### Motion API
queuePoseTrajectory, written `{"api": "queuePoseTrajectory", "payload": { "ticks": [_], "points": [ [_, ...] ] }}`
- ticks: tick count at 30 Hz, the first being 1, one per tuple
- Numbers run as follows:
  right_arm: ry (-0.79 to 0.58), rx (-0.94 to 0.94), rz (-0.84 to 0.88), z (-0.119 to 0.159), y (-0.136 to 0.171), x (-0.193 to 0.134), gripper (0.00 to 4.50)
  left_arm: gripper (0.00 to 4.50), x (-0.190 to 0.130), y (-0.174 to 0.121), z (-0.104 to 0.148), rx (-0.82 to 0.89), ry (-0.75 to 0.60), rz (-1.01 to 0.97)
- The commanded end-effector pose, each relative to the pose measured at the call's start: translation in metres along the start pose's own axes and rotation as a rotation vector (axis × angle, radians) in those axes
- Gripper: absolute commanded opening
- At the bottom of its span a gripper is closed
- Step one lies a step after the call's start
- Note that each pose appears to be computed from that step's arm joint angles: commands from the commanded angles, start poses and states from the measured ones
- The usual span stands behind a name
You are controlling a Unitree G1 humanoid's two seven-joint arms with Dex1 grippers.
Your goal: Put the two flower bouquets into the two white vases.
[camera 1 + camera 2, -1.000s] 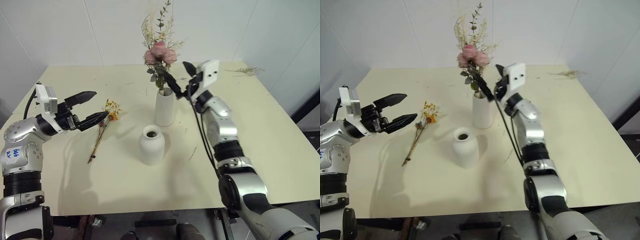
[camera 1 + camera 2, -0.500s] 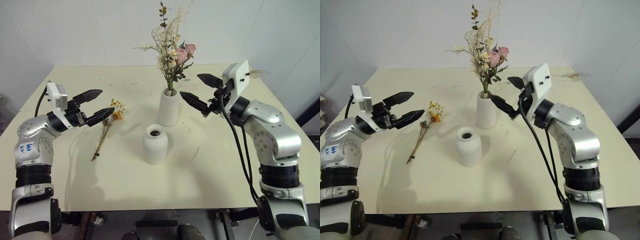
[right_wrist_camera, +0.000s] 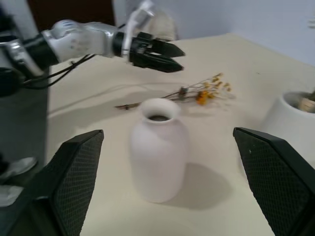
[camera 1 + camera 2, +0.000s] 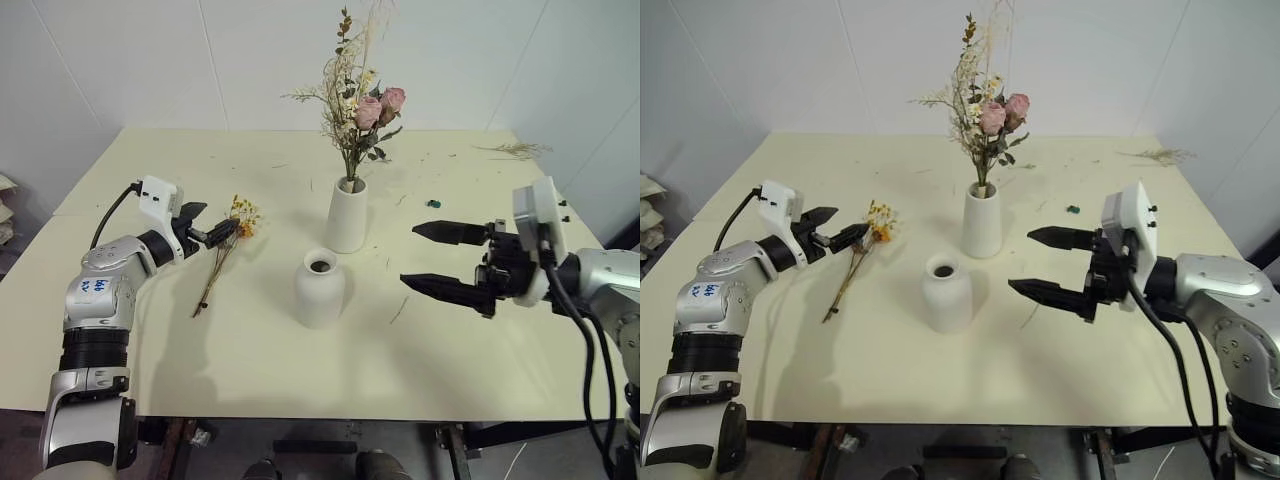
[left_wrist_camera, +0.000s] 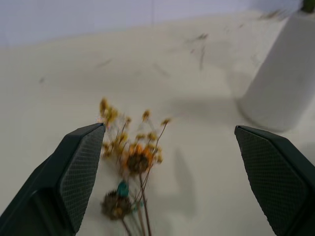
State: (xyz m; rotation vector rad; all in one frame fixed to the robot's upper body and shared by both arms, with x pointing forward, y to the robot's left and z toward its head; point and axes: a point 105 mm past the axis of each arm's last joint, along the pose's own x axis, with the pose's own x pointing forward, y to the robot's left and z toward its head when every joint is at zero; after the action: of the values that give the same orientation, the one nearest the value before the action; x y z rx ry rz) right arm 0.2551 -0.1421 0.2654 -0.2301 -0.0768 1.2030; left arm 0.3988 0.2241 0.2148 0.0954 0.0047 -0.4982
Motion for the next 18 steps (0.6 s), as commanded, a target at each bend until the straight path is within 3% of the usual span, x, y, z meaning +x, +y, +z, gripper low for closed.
{"api": "queuePoseTrajectory", "payload": {
  "ticks": [1, 9, 15, 18],
  "points": [
    [-0.035, -0.043, 0.075, 0.017, 0.013, -0.011, 4.45, 4.5, -0.001, -0.005, 0.001, -0.006, 0.041, 0.037],
    [-0.025, -0.046, 0.048, 0.02, 0.003, -0.017, 4.45, 4.5, 0.001, -0.015, -0.038, -0.124, 0.3, 0.113],
    [-0.02, -0.032, 0.036, 0.016, -0.002, -0.017, 4.45, 4.5, -0.002, 0.002, -0.07, -0.123, 0.565, 0.232],
    [-0.017, -0.034, 0.033, 0.016, -0.004, -0.017, 4.45, 4.5, 0.002, 0.003, -0.071, -0.116, 0.657, 0.225]
  ]
}}
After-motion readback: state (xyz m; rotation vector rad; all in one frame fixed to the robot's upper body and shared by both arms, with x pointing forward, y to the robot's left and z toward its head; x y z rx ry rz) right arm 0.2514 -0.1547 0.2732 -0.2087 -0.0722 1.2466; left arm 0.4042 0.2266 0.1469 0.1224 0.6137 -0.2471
